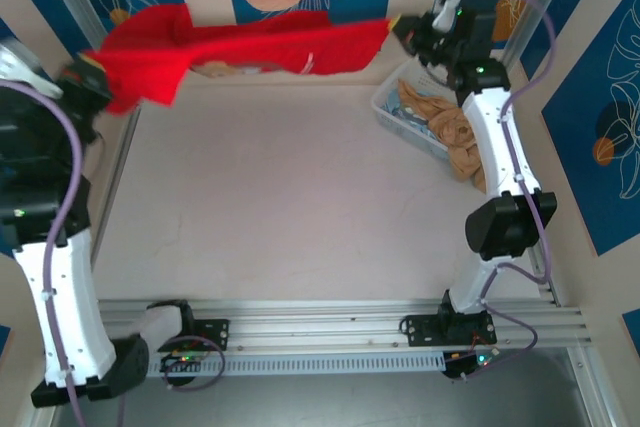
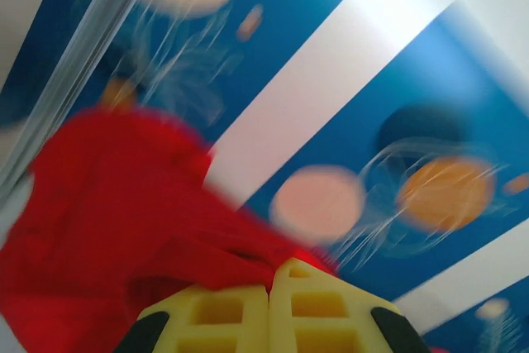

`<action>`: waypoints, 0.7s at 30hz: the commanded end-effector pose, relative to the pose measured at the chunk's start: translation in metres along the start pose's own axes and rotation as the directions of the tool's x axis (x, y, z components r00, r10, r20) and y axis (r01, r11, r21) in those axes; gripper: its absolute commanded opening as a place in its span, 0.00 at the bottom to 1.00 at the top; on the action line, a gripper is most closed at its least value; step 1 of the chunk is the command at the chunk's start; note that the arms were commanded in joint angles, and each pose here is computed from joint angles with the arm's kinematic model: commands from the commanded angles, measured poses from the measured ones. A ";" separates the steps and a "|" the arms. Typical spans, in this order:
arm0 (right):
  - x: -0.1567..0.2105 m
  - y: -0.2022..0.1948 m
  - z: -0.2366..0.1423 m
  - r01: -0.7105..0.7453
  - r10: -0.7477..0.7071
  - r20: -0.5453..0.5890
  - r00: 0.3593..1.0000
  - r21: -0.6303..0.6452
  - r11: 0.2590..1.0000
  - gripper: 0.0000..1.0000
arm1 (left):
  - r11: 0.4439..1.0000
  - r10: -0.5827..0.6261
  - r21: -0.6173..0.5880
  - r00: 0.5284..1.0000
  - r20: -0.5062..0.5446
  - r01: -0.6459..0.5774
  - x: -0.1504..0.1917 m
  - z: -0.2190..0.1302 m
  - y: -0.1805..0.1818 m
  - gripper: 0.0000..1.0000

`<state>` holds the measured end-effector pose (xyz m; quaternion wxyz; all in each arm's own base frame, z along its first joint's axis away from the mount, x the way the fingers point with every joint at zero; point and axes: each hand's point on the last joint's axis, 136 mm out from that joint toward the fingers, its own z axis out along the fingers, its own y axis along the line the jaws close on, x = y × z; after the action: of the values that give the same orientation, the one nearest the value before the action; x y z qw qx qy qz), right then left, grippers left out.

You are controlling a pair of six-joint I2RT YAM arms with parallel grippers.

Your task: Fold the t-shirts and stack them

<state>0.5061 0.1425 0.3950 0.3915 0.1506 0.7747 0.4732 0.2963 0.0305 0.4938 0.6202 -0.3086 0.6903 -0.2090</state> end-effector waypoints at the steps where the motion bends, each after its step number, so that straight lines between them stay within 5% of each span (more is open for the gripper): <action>1: 0.064 -0.090 0.011 -0.134 0.154 -0.092 0.984 0.193 0.972 0.00 | 0.958 -0.125 -0.285 0.953 -0.277 0.042 0.122 0.021 0.108 0.00; 6: 0.146 -0.195 0.020 -0.190 0.312 -0.228 0.923 0.435 0.880 0.00 | 0.865 -0.310 -0.502 0.813 -0.494 0.025 0.260 -0.014 0.214 0.00; 10: 0.185 -0.236 0.014 -0.110 0.335 -0.296 0.895 0.580 0.807 0.00 | 0.813 -0.410 -0.581 0.722 -0.557 0.013 0.318 -0.042 0.251 0.00; 14: 0.202 -0.253 -0.006 -0.023 0.313 -0.313 0.897 0.673 0.740 0.00 | 0.772 -0.504 -0.634 0.652 -0.567 0.045 0.347 -0.061 0.262 0.00; 21: 0.205 -0.266 -0.069 0.027 0.295 -0.241 0.925 0.815 0.579 0.00 | 0.758 -0.538 -0.648 0.623 -0.567 0.065 0.356 -0.072 0.261 0.00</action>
<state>0.3837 0.1164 0.0828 0.0935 0.2737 0.9392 0.1850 0.1746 -0.0225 0.0733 0.1503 -0.4783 0.8441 -0.1900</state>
